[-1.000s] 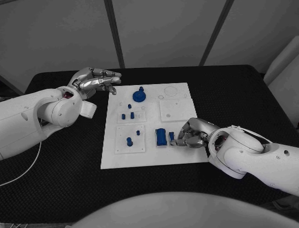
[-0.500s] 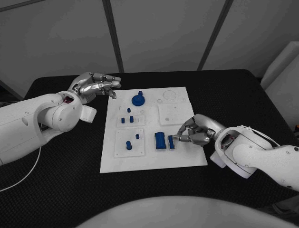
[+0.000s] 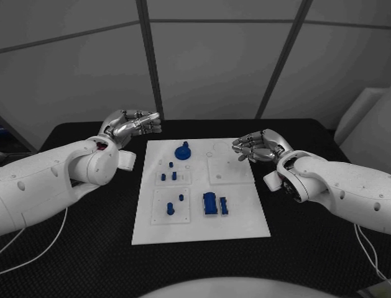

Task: Assemble the parts on the task board

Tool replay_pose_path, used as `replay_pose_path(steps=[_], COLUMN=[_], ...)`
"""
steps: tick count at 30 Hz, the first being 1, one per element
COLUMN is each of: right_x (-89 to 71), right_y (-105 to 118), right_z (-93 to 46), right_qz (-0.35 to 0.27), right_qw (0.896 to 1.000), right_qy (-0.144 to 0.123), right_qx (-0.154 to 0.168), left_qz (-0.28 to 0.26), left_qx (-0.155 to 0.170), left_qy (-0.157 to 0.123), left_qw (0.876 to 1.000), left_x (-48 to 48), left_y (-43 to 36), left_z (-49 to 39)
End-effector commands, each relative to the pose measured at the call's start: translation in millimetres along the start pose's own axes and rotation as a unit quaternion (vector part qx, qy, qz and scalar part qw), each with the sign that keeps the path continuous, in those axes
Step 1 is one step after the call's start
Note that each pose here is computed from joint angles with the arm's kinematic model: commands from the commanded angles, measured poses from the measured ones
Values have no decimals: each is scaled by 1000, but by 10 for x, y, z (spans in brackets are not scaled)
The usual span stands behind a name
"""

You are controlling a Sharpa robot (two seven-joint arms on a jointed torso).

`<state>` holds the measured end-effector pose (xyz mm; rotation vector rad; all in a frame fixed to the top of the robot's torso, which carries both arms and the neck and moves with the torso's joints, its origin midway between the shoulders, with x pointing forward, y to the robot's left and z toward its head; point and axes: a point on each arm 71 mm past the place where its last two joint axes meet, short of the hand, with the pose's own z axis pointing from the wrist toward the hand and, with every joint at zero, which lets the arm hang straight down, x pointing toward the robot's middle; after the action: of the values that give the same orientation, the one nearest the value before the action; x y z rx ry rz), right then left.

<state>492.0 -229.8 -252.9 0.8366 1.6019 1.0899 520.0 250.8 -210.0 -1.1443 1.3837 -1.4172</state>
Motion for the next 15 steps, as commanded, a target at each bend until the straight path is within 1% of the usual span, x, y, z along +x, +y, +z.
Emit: replay_pose_path(steps=[1, 3, 6, 9, 13, 14, 15], right_x=[-41, -29, 3, 26, 62, 69, 70], right_y=[52, 47, 32, 20, 20, 21, -17], right_z=[176, 269, 385, 445, 490, 495, 482], right_qz=[84, 88, 95, 100, 107, 108, 84], right_qw=[995, 994, 993, 992, 991, 991, 994], right_qy=[-26, -35, -46, -50, -51, -51, -52], right_qx=[-46, -53, -58, -59, -61, -61, -41], left_qz=[-30, -35, -40, -41, -43, -43, -37], left_qx=[24, 22, 25, 29, 33, 33, 13], left_qy=[-71, -85, -99, -106, -112, -112, -85], left_qw=[997, 995, 994, 993, 992, 992, 996], left_x=[-66, -45, 6, 45, 88, 95, 130], left_y=[7, 48, 101, 127, 152, 158, 181], left_z=[73, 119, 188, 230, 267, 273, 267])
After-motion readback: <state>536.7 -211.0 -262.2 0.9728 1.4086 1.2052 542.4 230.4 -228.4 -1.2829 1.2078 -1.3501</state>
